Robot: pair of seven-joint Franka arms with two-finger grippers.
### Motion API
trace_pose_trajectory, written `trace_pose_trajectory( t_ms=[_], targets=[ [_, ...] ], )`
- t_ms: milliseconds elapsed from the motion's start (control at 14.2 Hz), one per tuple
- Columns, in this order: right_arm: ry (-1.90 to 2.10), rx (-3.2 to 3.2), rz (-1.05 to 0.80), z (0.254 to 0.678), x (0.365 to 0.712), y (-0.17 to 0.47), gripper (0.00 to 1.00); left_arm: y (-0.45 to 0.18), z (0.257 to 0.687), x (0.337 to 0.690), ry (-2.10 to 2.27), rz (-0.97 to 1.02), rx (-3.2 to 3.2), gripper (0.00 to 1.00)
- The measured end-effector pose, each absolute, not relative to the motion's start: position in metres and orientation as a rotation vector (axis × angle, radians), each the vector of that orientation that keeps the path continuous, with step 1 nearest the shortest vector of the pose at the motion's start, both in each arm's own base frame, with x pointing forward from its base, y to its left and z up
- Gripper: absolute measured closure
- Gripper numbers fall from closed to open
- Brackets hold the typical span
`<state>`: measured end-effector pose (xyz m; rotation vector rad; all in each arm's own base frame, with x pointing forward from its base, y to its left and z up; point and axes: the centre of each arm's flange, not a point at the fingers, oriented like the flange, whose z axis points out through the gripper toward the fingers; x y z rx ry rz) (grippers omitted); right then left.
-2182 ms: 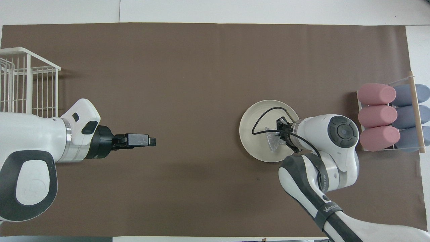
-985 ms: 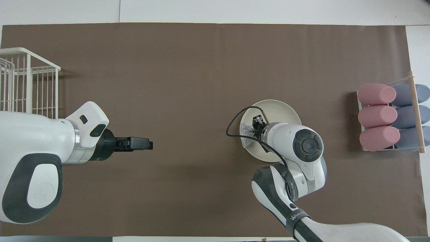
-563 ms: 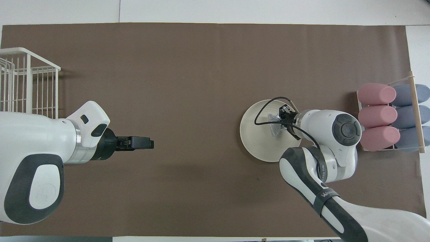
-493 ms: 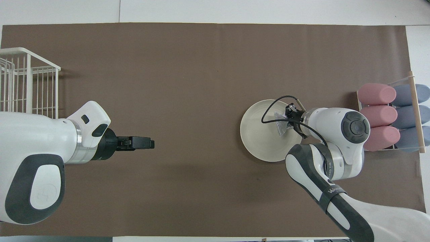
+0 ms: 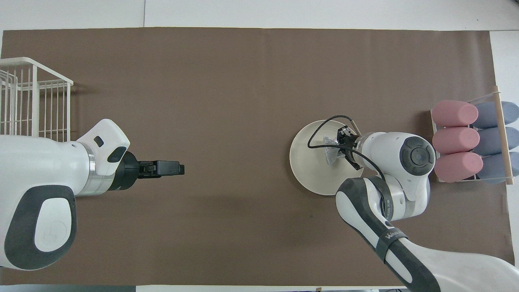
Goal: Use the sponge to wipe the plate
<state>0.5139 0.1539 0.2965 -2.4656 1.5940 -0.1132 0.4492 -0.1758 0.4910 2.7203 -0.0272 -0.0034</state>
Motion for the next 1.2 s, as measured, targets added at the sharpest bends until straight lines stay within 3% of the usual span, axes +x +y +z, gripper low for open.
trace_pose_trajectory(
  t_ms=[282,704,915,1196],
  targets=[
    [1.691,-2.381,-0.066,0.296,0.493,0.220,0.94,-0.169,0.494,0.454,0.055,0.014,2.719,0.00],
    [1.720,-2.383,-0.027,0.306,0.490,0.236,0.94,-0.146,0.494,0.463,0.130,0.040,2.718,0.00],
    [1.658,-2.497,0.058,0.371,0.498,0.227,0.94,-0.144,0.495,0.467,0.139,0.068,2.717,0.00],
    [1.569,-2.570,-0.045,0.451,0.508,0.204,0.94,-0.158,0.499,0.467,0.233,0.048,2.554,0.00]
  ],
)
